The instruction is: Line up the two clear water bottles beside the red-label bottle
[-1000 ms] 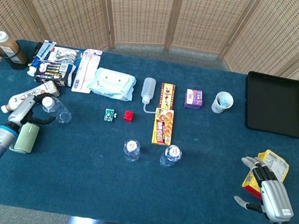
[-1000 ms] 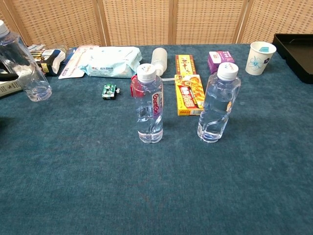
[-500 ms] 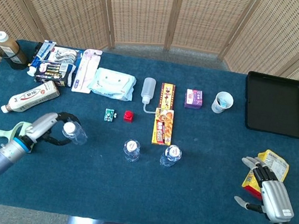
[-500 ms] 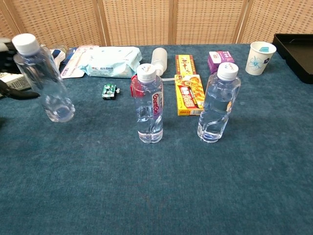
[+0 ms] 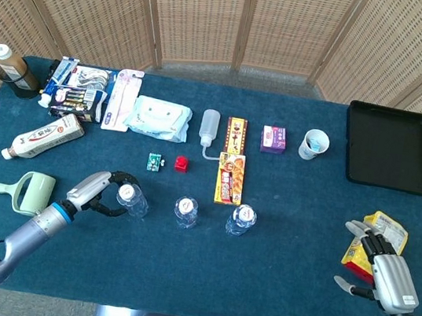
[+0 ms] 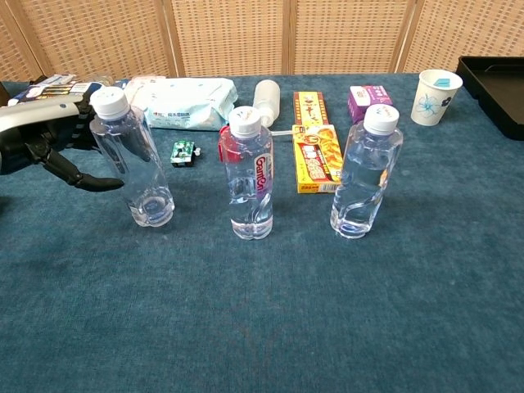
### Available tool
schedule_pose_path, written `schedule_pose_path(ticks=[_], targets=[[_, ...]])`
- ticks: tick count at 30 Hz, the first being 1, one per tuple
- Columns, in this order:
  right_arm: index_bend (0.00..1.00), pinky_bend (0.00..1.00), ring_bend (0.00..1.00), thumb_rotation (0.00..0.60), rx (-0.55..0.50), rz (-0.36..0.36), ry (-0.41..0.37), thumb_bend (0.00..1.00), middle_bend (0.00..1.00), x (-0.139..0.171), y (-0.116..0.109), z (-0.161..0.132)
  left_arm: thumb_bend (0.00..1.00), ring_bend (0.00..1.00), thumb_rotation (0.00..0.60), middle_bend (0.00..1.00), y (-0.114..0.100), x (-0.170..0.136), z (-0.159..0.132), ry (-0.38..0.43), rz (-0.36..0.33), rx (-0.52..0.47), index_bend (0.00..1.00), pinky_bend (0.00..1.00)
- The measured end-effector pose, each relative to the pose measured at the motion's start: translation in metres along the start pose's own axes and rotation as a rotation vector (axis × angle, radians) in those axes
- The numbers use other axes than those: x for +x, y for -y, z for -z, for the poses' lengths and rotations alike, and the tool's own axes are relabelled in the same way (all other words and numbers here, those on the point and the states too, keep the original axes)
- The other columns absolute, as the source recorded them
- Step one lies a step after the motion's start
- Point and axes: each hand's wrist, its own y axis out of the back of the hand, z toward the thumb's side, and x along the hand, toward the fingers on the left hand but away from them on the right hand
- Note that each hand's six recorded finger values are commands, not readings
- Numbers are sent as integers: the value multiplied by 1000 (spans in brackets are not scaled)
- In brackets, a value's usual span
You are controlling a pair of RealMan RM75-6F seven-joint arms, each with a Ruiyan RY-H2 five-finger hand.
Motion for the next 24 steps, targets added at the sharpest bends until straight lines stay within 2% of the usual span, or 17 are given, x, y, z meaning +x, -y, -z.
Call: schedule_pose_path(ticks=[7,14,24], targets=[[145,164,119,600,-4,0,4,25,137,-1,0,1,281,267,600,420,9,5,9,-9,7,-52,434,345],[145,164,120,600,-6,-1,5,25,137,-1,0,1,282,267,600,421,18,6,6,7,34,-74,434,346],[145,164,119,600,-6,2,3,24,137,0,-1,1,282,267,600,420,18,7,12,-6,23,-21,434,345]])
